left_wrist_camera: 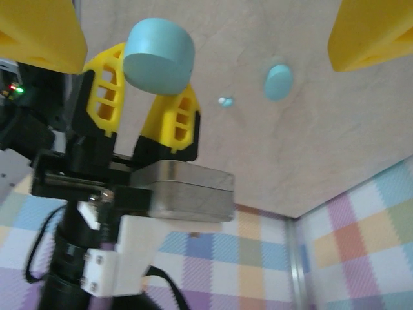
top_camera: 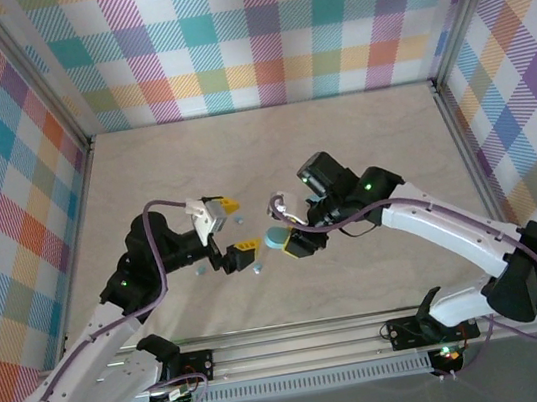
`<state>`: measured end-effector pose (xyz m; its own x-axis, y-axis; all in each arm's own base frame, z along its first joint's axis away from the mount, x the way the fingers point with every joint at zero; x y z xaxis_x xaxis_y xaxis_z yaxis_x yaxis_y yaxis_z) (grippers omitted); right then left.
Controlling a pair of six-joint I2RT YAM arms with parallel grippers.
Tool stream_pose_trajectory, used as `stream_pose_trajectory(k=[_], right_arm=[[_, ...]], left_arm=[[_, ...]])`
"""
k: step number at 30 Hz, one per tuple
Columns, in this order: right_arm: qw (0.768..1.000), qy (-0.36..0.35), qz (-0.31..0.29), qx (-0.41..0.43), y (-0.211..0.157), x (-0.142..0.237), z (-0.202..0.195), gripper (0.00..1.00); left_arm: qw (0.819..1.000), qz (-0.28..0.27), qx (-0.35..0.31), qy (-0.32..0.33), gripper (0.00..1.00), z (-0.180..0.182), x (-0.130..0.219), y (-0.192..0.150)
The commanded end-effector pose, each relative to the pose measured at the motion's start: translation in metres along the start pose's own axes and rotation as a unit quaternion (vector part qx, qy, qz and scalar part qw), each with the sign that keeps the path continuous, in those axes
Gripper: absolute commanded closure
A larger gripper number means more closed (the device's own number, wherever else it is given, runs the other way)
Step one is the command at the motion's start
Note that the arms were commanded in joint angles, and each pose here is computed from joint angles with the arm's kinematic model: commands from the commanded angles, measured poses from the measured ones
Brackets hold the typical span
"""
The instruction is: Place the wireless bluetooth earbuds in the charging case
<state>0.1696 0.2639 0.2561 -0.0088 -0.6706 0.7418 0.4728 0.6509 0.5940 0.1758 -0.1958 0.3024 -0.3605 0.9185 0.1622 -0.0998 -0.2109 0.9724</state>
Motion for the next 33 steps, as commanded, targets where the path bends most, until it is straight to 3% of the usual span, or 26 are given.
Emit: stream_pose_trajectory(k=[1,14,21,33], right_arm=[[1.000,0.030,0.004,0.007,-0.005,0.011,0.013,0.74],[0.999,0.042,0.003,0.014,-0.001,0.020,0.020,0.74],[0.998,0.052,-0.007,0.025,0.004,0.022,0.023,0.75],[0.998,0.055,-0.004,0.036,0.004,0.019,0.022,0.76]], left_arm=[[0.997,-0.029,-0.032,-0.058,0.07,-0.013,-0.005,0.012],[0.991,0.013,-0.007,-0.131,0.21,-0.028,-0.032,-0.011],[0.988,0.014,0.009,-0.157,0.21,-0.035,-0.034,-0.019],[0.984,0.015,0.022,-0.176,0.38,-0.039,-0.036,-0.022]])
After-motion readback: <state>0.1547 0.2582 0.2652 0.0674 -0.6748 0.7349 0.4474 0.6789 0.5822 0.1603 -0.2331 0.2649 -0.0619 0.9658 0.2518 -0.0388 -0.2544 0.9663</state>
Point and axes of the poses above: each hand's point on the last joint's axis, 136 mm out from that joint toward the fingers, its own x axis back along the fingers, its own z axis along the line the jaws close on, y = z × x, the point moved 5 cm from there along x, back along the fingers, and after that the axes turned 11 degrees about -x, right-handed, at the moved point
